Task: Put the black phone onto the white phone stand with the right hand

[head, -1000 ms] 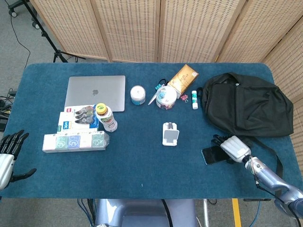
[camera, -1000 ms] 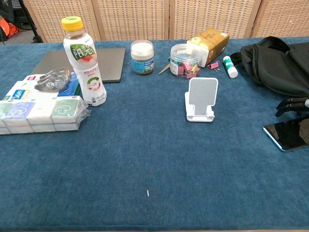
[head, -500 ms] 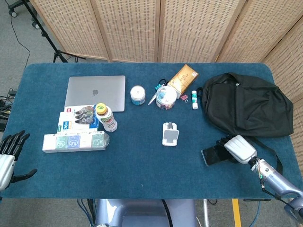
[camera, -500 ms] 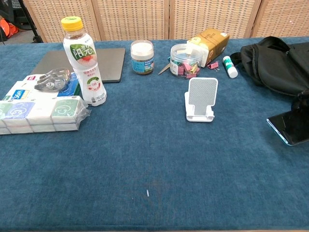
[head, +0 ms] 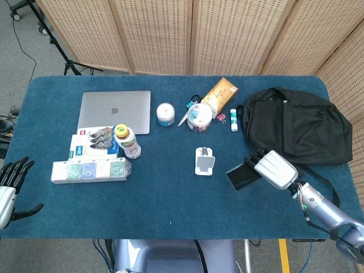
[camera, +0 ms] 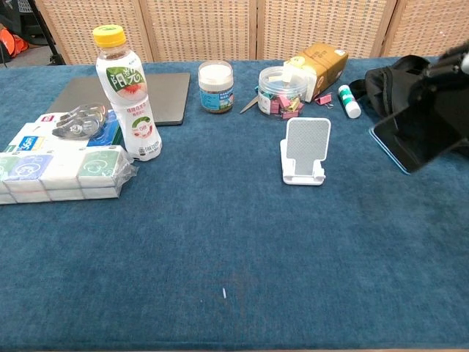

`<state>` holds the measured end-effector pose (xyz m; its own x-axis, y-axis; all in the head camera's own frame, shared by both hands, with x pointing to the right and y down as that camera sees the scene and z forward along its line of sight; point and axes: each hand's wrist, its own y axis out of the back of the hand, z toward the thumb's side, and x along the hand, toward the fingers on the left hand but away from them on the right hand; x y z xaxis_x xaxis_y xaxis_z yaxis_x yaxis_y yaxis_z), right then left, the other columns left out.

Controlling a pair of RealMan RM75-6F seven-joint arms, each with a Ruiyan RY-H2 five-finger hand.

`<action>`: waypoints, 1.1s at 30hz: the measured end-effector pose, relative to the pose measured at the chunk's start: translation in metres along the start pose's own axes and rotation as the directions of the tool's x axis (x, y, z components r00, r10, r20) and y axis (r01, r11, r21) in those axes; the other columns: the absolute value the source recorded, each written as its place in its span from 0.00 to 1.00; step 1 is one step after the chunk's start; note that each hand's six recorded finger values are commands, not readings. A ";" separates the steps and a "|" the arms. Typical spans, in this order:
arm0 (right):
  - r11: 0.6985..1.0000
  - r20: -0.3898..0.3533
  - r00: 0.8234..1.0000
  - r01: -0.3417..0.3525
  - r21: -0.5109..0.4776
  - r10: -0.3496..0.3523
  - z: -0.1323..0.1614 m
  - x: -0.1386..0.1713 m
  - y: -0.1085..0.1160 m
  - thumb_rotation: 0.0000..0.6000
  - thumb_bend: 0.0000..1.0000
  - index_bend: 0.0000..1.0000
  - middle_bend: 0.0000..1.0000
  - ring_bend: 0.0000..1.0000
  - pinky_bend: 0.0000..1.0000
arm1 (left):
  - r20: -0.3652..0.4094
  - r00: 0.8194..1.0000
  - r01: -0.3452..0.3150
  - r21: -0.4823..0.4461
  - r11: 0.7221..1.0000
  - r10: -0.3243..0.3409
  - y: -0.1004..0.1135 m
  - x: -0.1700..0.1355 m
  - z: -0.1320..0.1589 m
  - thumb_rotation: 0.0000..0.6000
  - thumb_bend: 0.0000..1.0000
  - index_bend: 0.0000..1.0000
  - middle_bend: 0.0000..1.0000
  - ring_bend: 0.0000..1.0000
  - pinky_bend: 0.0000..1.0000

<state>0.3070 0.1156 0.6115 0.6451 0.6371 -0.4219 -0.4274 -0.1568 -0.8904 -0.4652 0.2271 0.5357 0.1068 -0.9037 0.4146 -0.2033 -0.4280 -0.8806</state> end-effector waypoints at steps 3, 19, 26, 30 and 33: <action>0.987 -0.027 0.997 0.076 0.145 -0.073 0.005 -0.020 0.023 1.00 0.44 0.57 0.50 0.38 0.47 | 0.004 1.000 -0.001 -0.004 1.000 0.001 0.001 -0.001 0.000 1.00 0.00 0.00 0.00 0.00 0.00; 0.690 -0.352 0.889 0.451 0.566 -0.293 0.091 -0.101 0.074 1.00 0.47 0.57 0.50 0.38 0.47 | 0.017 1.000 0.016 -0.033 0.999 -0.016 0.002 0.001 -0.002 1.00 0.00 0.00 0.00 0.00 0.00; 0.621 -0.385 0.896 0.434 0.653 -0.221 0.086 -0.112 0.059 1.00 0.47 0.57 0.50 0.38 0.47 | 0.013 1.000 0.015 -0.042 0.999 -0.014 0.003 0.001 -0.003 1.00 0.00 0.00 0.00 0.00 0.00; 0.587 -0.389 0.892 0.445 0.676 -0.228 0.083 -0.109 0.056 1.00 0.47 0.57 0.50 0.38 0.47 | 0.008 1.000 0.008 -0.047 0.999 -0.007 0.005 0.001 -0.004 1.00 0.00 0.00 0.00 0.00 0.00; 0.563 -0.391 0.889 0.454 0.690 -0.238 0.080 -0.105 0.052 1.00 0.47 0.57 0.50 0.38 0.47 | 0.005 1.000 0.003 -0.048 0.999 -0.002 0.006 0.001 -0.004 1.00 0.00 0.00 0.00 0.00 0.00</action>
<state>0.1664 0.1005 0.6230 0.9230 0.3085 -0.2301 -0.3847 0.7219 -0.5752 -0.4704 0.2238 0.5312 0.1124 -0.9026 0.4156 -0.2494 -0.4305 -0.8675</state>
